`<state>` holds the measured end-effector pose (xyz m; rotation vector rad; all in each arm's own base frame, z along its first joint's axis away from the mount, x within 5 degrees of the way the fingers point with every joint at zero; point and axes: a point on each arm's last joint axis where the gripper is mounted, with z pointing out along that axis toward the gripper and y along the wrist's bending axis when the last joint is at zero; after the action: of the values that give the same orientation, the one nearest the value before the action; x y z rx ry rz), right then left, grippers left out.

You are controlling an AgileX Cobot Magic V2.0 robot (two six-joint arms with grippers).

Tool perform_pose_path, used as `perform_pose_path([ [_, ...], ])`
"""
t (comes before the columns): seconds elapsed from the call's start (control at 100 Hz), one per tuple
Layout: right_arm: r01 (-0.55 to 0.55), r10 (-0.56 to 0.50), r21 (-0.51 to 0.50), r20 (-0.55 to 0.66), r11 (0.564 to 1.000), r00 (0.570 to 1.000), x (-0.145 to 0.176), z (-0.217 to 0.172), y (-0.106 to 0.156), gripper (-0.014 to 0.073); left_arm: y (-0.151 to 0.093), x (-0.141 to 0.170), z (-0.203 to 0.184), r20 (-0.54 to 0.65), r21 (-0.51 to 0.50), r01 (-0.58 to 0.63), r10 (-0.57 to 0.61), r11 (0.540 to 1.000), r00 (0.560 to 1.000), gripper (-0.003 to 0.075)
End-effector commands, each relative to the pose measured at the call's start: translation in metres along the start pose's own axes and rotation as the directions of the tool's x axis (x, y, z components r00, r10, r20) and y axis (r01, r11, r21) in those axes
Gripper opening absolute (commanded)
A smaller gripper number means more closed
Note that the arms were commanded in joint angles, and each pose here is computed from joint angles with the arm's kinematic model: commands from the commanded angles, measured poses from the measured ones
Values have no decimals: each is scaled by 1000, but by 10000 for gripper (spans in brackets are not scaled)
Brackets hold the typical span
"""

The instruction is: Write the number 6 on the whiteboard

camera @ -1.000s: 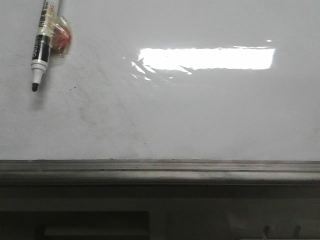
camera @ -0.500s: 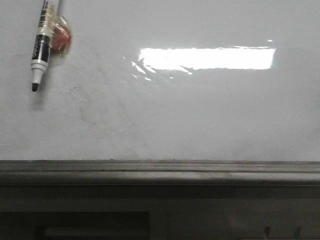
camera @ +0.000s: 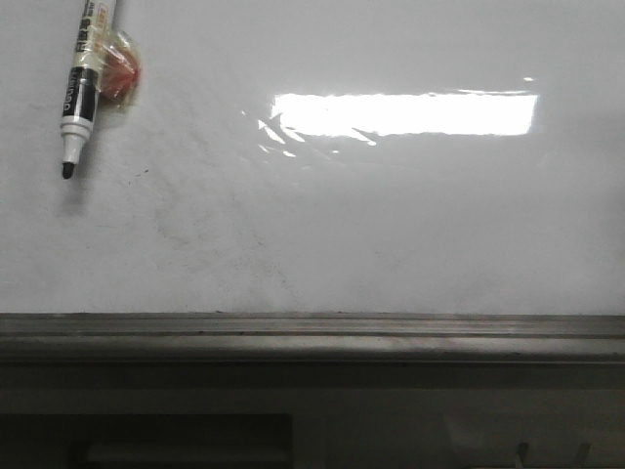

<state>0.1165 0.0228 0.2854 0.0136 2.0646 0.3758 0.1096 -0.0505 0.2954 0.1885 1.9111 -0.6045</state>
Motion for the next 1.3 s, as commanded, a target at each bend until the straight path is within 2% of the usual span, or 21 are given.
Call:
perform_pose_path([
  [0.0, 2, -2, 2, 69, 1000, 998, -14, -3, 2, 466, -4, -13, 10, 29, 43, 31, -32, 999, 999, 333],
  [0.06, 2, -2, 2, 69, 1000, 998, -14, -3, 2, 479, -5, -11, 20, -2, 68, 43, -43, 997, 999, 421],
  [0.13, 2, -2, 2, 69, 1000, 998, -14, -3, 2, 467, -8, -11, 30, -23, 106, 42, -40, 993, 999, 469],
  [0.26, 2, -2, 2, 69, 1000, 998, -14, -3, 2, 466, -16, -14, 50, -44, 178, 28, -20, 984, 999, 471],
  [0.59, 5, -5, 2, 69, 1000, 998, -14, -3, 2, 467, -20, -21, 94, -128, 164, 20, 2, 986, 992, 467],
  [0.66, 10, -10, 3, 69, 1000, 998, -14, -3, 2, 466, -19, -21, 99, -138, 163, 21, 2, 986, 990, 424],
  [0.73, 15, -15, 3, 69, 1000, 998, -14, -3, 2, 467, -19, -21, 99, -141, 162, 15, 8, 987, 990, 315],
  [0.86, 16, -17, 3, 69, 1000, 997, -14, -3, 2, 466, -19, -20, 99, -147, 173, -24, 50, 985, 988, -15],
  [0.98, 22, -22, 4, 67, 1000, 998, -14, -3, 2, 466, -22, -22, 93, -131, 197, -67, 94, 978, 987, -20],
  [1.09, 30, -28, -42, 31, 999, 999, -16, -1, 6, 466, -26, -25, 80, -103, 226, -173, 200, 959, 974, -20],
  [1.18, 62, -67, -186, -22, 981, 998, -23, 4, 20, 466, -32, -26, 69, -92, 275, -284, 319, 918, 943, -20],
  [1.24, 87, -105, -309, -44, 947, 994, -32, 7, 32, 466, -36, -25, 64, -102, 326, -329, 379, 886, 920, -20],
  [1.29, 66, -102, -409, -66, 910, 993, -41, 12, 41, 466, -39, -23, 60, -111, 361, -360, 423, 860, 899, -20],
])
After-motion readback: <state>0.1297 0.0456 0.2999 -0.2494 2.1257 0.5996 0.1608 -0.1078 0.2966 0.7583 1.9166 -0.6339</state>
